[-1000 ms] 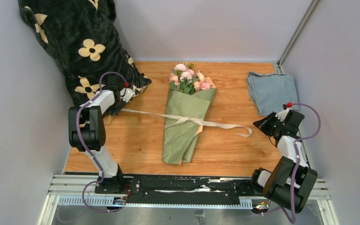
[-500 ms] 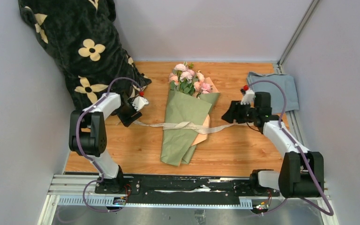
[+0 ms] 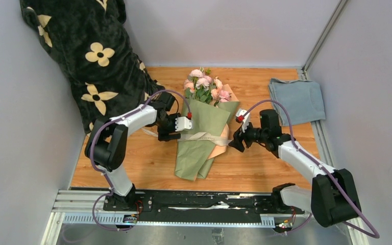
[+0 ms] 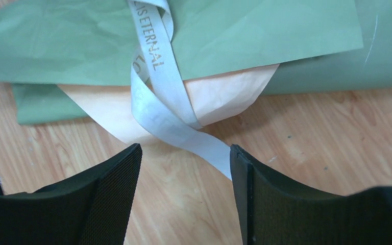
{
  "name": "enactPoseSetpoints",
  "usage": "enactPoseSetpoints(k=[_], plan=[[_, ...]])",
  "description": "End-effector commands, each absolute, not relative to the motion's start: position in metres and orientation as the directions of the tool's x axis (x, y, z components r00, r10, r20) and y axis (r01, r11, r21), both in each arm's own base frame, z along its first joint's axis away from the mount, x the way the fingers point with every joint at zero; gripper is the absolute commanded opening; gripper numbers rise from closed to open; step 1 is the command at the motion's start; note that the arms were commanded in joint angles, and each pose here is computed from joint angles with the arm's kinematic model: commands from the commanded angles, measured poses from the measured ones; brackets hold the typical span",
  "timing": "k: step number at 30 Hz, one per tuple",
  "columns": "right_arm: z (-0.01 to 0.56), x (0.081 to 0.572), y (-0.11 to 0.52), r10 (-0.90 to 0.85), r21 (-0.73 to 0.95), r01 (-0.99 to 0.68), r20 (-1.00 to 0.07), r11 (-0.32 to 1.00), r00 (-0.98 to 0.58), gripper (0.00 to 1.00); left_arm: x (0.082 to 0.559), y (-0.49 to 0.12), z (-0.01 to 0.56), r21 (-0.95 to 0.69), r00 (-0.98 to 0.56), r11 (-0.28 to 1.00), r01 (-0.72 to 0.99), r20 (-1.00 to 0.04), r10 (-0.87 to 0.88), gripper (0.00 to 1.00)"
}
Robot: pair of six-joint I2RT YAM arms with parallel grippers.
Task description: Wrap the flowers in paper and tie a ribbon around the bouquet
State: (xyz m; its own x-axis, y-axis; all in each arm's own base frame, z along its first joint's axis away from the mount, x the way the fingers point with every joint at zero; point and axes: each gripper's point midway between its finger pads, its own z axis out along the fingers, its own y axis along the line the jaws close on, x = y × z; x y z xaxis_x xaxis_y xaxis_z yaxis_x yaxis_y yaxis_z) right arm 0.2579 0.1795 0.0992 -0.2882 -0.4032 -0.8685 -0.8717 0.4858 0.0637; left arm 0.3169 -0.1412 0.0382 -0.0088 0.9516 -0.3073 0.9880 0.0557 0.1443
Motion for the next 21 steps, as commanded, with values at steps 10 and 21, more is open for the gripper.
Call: enactPoseSetpoints(k=[10, 21], plan=[[0.045, 0.244, 0.173, -0.651, -0.235, -0.954, -0.757, 0.185, 0.06, 0.68, 0.323, -0.147, 0.01, 0.245, 0.067, 0.004, 0.969, -0.282, 0.957, 0.48], [0.004, 0.278, 0.17, -0.808, -0.275, -0.945, -0.588, 0.178, 0.019, 0.66, 0.308, -0.156, 0.027, 0.183, -0.006, 0.077, 0.98, -0.363, 0.932, 0.0]])
